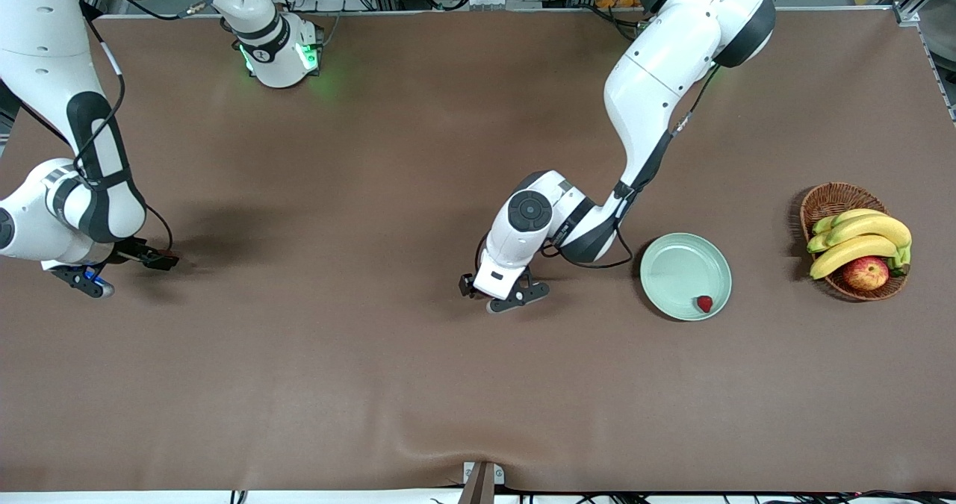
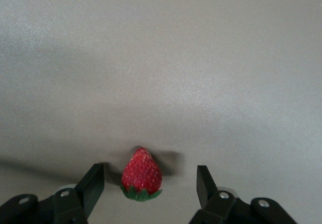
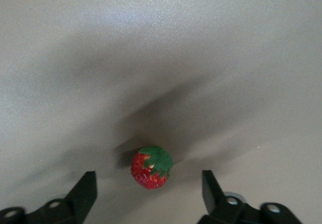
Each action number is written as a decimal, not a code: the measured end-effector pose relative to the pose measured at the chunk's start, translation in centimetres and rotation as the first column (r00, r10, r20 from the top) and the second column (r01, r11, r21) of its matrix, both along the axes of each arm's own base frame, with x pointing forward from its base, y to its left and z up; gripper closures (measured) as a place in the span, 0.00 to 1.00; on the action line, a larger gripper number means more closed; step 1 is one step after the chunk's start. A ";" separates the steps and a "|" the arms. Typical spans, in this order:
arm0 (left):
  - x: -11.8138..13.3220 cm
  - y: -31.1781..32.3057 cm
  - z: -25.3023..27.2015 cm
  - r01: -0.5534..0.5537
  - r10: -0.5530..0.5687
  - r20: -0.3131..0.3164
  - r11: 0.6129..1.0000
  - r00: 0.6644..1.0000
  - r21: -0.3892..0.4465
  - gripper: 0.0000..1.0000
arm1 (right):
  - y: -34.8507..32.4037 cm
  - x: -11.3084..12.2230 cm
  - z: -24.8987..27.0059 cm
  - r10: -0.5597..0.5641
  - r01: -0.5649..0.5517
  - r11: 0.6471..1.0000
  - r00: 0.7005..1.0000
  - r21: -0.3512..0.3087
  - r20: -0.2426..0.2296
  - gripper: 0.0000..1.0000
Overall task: Collect all strawberries into plate
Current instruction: 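Grasp the strawberry with the left gripper while the right gripper grasps another, then lower the second strawberry onto the plate and open the left gripper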
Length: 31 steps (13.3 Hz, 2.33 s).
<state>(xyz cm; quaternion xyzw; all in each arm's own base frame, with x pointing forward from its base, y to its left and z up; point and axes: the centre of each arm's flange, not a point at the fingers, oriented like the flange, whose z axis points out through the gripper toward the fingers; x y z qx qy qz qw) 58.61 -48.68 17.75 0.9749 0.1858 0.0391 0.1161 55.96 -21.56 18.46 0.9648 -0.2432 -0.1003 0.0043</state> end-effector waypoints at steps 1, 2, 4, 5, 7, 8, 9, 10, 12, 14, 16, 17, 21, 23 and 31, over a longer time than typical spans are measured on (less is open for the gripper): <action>0.0 0.0 -0.1 0.000 0.000 -0.002 1.000 1.000 0.002 0.24 | 0.0 0.0 0.0 0.001 -0.001 1.000 1.000 0.001 -0.001 0.11; -0.1 0.1 -0.2 0.001 -0.001 -0.007 1.000 1.000 0.007 0.24 | 0.1 0.0 -0.1 0.002 -0.002 1.000 1.000 0.001 -0.001 0.17; -0.2 0.1 -0.3 0.002 -0.001 -0.015 1.000 1.000 0.015 0.28 | 0.1 0.0 -0.1 0.012 -0.012 1.000 1.000 0.004 -0.001 0.40; -0.2 0.2 -0.4 0.002 -0.001 -0.021 1.000 1.000 0.021 0.35 | 0.2 0.0 -0.1 0.024 -0.024 1.000 1.000 0.008 -0.002 0.50; -0.2 0.3 -0.4 0.002 -0.001 -0.031 0.999 1.000 0.033 0.41 | 0.2 -0.1 -0.1 0.042 -0.042 0.999 0.999 0.014 -0.005 0.70; -0.2 0.5 -0.5 0.003 -0.001 -0.040 0.999 0.999 0.043 0.53 | 0.2 -0.1 -0.1 0.048 -0.048 0.999 0.999 0.015 -0.005 0.70; -0.3 0.5 -0.5 0.003 -0.001 -0.044 0.999 0.999 0.048 0.63 | 0.2 -0.1 -0.1 0.054 -0.054 0.998 0.999 0.016 -0.005 0.70; -0.3 0.5 -0.5 0.004 -0.001 -0.045 0.999 0.999 0.048 0.67 | 0.2 0.0 -0.1 0.064 -0.064 0.998 0.998 0.018 -0.003 0.70; -0.3 0.5 -0.5 0.004 -0.001 -0.046 0.999 0.999 0.050 0.67 | 0.7 0.5 0.1 0.106 -0.106 0.994 0.994 0.024 0.010 0.70; -0.1 0.7 0.0 0.003 0.001 -0.054 0.998 0.999 0.061 0.67 | 1.7 1.8 0.9 0.163 -0.164 0.986 0.986 0.022 0.040 0.70; 1.2 1.7 2.7 -0.014 0.018 -0.053 0.997 0.998 0.078 0.67 | 3.3 3.7 2.3 0.230 -0.231 0.973 0.970 0.012 0.077 0.70; 2.1 2.6 5.1 -0.028 0.033 -0.052 0.996 0.998 0.090 0.67 | 4.7 4.7 3.1 0.268 -0.270 0.963 0.959 0.008 0.094 0.70; 4.6 8.5 15.6 0.003 0.009 -0.065 0.985 0.998 0.175 0.67 | 14.2 8.0 4.9 0.408 -0.417 0.909 0.899 0.027 0.157 0.70; 5.7 13.5 17.7 0.065 -0.042 -0.106 0.972 0.993 0.225 0.67 | 19.2 8.7 5.3 0.467 -0.482 0.875 0.865 0.047 0.181 0.70; 6.0 37.5 7.4 0.285 -0.193 -0.358 0.932 0.914 0.225 0.67 | 42.8 7.8 8.2 0.414 -0.448 0.887 0.879 0.110 0.237 0.70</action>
